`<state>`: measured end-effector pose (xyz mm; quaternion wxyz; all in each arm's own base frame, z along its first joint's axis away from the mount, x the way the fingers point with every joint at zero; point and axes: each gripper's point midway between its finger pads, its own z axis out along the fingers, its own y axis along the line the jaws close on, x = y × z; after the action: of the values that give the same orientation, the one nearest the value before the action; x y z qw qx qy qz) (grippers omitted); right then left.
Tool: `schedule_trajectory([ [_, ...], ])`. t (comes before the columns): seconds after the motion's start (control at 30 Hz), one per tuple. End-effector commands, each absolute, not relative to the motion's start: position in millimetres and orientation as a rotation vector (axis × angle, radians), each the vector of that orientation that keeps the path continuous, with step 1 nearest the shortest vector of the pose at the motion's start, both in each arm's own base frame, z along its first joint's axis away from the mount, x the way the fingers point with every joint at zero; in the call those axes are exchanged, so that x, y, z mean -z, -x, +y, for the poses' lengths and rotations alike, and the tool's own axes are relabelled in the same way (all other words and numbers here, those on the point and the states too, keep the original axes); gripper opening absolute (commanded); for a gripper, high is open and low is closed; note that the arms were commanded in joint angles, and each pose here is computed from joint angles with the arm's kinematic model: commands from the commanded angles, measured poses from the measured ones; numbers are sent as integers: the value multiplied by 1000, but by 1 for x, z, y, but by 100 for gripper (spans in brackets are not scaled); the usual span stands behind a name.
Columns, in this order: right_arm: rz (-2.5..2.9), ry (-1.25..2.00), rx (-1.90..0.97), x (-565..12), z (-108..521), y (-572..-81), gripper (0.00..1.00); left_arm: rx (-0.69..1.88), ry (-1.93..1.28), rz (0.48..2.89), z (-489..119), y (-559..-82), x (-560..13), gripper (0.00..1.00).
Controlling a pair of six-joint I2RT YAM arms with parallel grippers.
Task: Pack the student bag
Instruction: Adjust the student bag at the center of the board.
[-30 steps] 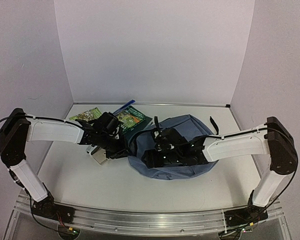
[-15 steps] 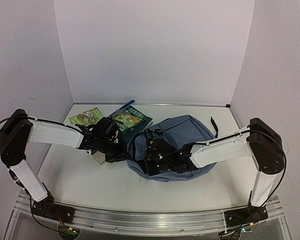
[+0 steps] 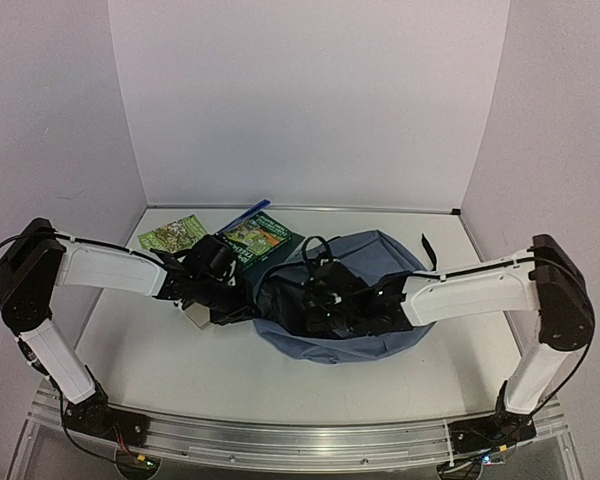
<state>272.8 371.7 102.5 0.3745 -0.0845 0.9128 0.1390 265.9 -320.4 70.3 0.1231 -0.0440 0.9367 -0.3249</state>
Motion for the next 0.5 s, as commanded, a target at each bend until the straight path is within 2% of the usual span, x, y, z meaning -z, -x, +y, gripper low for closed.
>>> schedule_trajectory([
  [0.0, 2205, 6, -314, -160, 326, -298, 0, 930, 94, 2684, -316, -272, -76, 0],
  [0.2, 2216, -92, -295, -161, 282, -317, 0, 916, 93, 2687, -315, -275, -71, 0],
  [0.47, 2251, -372, -227, -129, 199, -329, 0, 886, 145, 2692, -308, -286, -60, 0],
])
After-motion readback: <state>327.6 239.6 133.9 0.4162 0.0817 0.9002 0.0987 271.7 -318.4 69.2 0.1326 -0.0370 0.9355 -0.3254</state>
